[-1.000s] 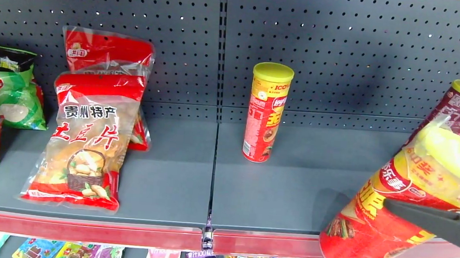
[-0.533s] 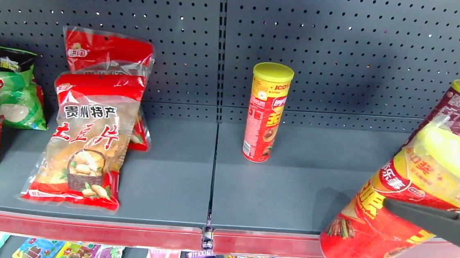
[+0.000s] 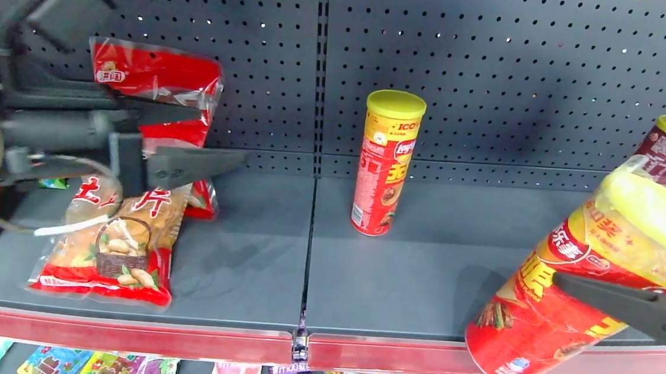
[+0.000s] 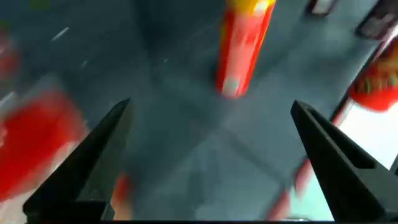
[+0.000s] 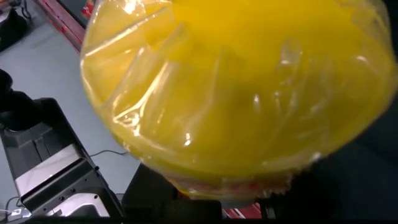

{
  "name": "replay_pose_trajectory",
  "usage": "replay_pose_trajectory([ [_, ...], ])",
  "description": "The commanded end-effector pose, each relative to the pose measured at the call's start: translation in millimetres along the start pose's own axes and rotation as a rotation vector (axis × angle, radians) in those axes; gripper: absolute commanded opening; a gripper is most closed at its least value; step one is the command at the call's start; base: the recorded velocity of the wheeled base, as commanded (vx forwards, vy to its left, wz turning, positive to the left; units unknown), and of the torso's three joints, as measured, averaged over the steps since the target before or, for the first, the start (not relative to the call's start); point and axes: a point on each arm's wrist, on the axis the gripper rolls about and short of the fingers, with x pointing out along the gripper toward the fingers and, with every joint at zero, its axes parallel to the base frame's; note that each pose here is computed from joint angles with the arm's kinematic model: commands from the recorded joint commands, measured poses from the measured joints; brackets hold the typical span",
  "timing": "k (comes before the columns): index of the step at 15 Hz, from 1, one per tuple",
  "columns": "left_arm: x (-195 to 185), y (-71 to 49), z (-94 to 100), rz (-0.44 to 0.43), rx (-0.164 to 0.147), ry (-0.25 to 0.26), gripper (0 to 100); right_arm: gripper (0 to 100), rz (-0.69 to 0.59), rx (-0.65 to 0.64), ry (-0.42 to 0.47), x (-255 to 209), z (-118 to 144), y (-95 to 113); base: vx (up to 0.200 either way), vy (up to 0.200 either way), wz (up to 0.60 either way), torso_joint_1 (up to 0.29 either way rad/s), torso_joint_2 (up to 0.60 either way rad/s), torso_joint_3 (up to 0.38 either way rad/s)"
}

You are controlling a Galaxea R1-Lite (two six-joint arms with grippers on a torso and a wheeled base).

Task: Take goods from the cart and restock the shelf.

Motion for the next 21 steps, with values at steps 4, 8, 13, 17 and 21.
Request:
replay_pose_trajectory([
  [4,128,-25.4,-3.3,-0.202,-0.024,0.032,100,0,-0.035,-0.002,0.000,-3,-2,0,0.000,0.000,0.00,0.000,0.00,0.000],
  [8,141,-30.8,-4.7,-0.103,-0.015,0.049,100,0,-0.040,-0.002,-0.002,-3,-2,0,0.000,0.000,0.00,0.000,0.00,0.000],
  [13,169,-44.3,0.0,-0.062,0.004,0.039,100,0,-0.054,-0.003,-0.003,-4,-1,0,0.000,0.000,0.00,0.000,0.00,0.000],
  [17,186,-50.9,4.0,-0.006,0.014,0.026,100,0,-0.076,-0.005,-0.007,-6,-2,1,0.000,0.000,0.00,0.000,0.00,0.000],
  [21,200,-55.9,3.8,0.031,0.017,0.019,100,0,-0.077,-0.005,-0.007,-6,-2,1,0.000,0.000,0.00,0.000,0.00,0.000],
])
